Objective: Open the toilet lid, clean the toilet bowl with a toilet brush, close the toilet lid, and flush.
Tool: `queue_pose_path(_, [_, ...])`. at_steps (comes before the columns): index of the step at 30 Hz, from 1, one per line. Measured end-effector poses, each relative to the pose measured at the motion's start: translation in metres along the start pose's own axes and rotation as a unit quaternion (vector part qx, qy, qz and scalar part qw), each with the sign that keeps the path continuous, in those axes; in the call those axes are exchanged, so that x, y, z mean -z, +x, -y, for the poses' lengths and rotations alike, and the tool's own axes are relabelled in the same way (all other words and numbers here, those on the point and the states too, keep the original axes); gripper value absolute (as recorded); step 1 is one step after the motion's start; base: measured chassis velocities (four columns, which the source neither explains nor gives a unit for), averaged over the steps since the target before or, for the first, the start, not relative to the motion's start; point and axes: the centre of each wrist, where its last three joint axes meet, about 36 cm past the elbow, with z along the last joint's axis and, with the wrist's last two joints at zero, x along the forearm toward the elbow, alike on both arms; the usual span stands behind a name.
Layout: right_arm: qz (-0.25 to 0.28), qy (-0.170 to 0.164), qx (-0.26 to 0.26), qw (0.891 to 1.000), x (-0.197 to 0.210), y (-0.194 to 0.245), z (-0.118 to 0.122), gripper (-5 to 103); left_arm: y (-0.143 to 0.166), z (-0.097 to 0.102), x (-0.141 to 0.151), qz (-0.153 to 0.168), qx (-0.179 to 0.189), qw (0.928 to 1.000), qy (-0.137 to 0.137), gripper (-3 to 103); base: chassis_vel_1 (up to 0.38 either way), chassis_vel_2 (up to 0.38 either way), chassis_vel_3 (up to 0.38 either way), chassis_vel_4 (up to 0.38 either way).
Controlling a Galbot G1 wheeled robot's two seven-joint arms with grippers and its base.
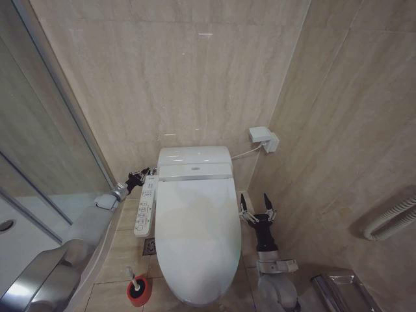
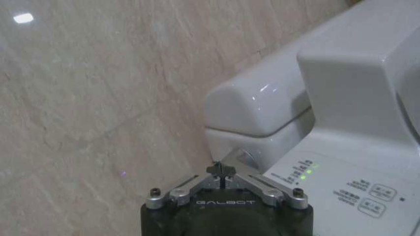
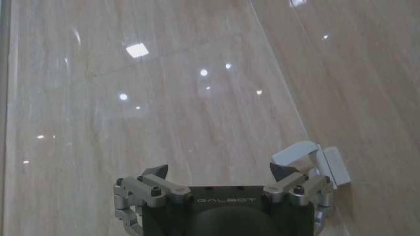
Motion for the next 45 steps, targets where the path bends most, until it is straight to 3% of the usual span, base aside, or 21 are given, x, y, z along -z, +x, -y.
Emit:
queue_pose_path(12, [0.009,-0.033,-0.003,0.999,0.000,-0.002,-0.002,100,0.004,0.001,0.003,0.019,0.009,0.9997,0.010,0,0.000,0.000,0.000,0.000])
queue_pose_path(35, [0.016,-0.035,0.010,0.999,-0.003,-0.002,0.005,100,0.005,-0.001,0.003,0.017,0.005,0.9998,0.005,0,-0.044,0.043,0.044,-0.049])
queue_pose_path(45, [0.015,-0.037,0.007,0.999,-0.005,-0.001,0.004,100,0.006,0.001,0.000,0.016,-0.019,0.9997,0.001,0,-0.006,-0.009,0.001,-0.001])
